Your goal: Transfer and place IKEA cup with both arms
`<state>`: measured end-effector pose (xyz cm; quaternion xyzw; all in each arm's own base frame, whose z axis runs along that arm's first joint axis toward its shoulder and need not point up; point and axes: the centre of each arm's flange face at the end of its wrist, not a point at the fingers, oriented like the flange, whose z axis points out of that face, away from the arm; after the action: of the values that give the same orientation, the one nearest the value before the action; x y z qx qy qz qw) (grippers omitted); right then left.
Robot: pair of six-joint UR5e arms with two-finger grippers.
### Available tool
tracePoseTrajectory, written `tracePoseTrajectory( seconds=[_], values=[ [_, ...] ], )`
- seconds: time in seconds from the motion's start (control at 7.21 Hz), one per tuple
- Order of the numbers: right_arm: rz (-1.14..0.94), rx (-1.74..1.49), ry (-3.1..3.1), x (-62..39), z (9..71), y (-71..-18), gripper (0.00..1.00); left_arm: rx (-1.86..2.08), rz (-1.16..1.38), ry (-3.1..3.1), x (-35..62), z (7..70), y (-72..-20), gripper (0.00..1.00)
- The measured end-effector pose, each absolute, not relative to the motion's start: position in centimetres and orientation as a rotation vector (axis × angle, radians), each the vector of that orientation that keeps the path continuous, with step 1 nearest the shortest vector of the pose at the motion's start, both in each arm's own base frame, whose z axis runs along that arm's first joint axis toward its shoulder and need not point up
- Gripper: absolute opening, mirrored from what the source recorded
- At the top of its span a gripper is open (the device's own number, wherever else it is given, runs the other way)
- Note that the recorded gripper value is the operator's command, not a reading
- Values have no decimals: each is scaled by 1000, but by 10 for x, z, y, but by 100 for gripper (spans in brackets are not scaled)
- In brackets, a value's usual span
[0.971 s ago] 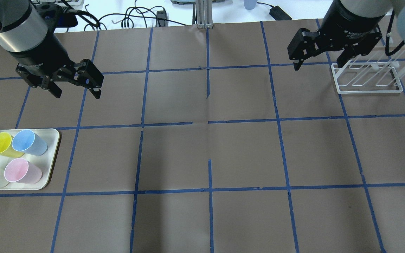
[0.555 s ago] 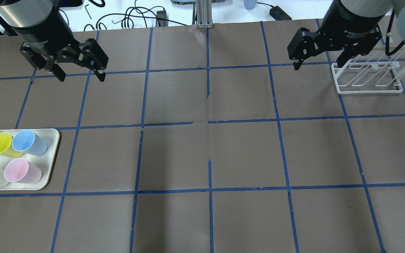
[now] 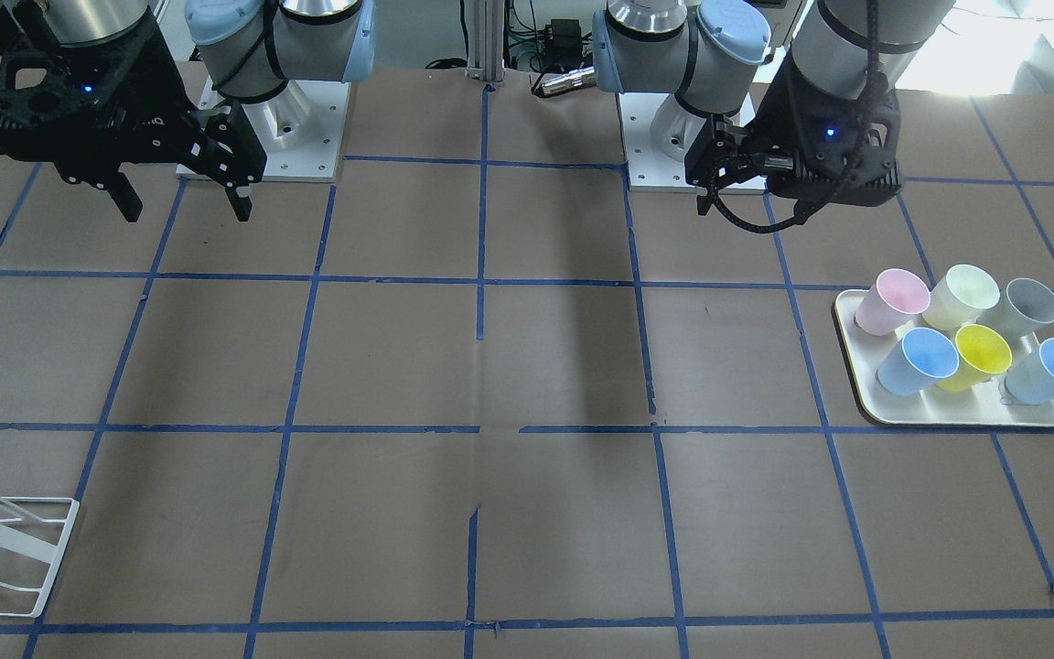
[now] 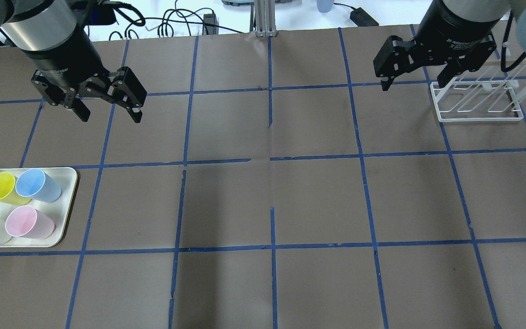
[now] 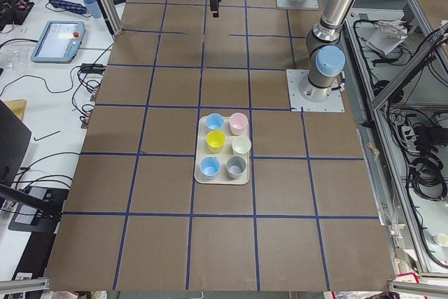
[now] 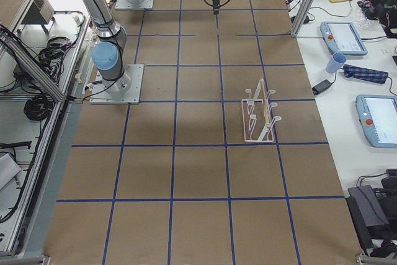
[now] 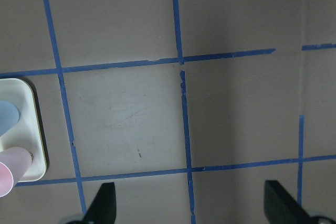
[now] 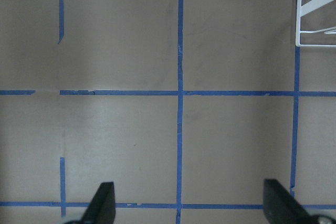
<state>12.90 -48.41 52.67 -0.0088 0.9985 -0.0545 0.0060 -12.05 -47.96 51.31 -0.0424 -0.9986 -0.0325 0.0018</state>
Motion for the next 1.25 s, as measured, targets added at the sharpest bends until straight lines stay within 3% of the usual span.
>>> tracePoseTrajectory(
  seconds=[1.25],
  values=[
    [-172,-27,3125,129,527,-484,100,4,-96,-3144,-119,513,-473,100]
  ],
)
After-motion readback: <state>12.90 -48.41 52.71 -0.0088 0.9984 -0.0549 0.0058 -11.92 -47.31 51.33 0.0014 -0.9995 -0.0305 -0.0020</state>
